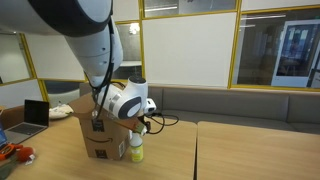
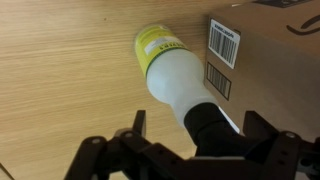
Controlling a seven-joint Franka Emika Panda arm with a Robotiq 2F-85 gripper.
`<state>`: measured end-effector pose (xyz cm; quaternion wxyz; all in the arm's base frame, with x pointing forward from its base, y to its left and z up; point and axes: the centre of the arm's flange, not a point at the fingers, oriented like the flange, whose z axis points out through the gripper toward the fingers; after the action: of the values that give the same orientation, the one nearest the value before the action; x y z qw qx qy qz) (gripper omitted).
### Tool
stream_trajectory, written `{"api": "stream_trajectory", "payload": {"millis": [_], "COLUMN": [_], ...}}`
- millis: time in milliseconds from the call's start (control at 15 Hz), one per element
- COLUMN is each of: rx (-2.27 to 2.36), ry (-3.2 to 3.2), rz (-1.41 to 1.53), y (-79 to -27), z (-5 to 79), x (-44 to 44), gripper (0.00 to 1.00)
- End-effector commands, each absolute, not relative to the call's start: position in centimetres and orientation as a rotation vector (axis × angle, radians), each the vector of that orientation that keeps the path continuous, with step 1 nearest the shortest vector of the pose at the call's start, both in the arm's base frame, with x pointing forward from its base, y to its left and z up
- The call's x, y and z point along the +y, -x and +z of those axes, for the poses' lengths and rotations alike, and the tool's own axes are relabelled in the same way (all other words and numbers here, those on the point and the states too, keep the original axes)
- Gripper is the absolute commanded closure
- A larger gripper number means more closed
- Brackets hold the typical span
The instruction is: Place the three plastics inside the brown box, place the spray bottle in the box
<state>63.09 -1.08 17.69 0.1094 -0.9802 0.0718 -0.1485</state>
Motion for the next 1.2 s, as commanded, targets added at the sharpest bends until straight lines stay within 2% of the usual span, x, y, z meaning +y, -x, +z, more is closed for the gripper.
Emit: {"api": "stream_trajectory", "payload": {"millis": [0,1133], "rx": [0.231,0.233], "ry": [2.89,2.997], "rz": [-0.446,-0.365], "y": [-64.3,-65.2], "z": [17.7,17.8], "x": [-1.2,-2.2], "gripper": [0.0,0.0]}}
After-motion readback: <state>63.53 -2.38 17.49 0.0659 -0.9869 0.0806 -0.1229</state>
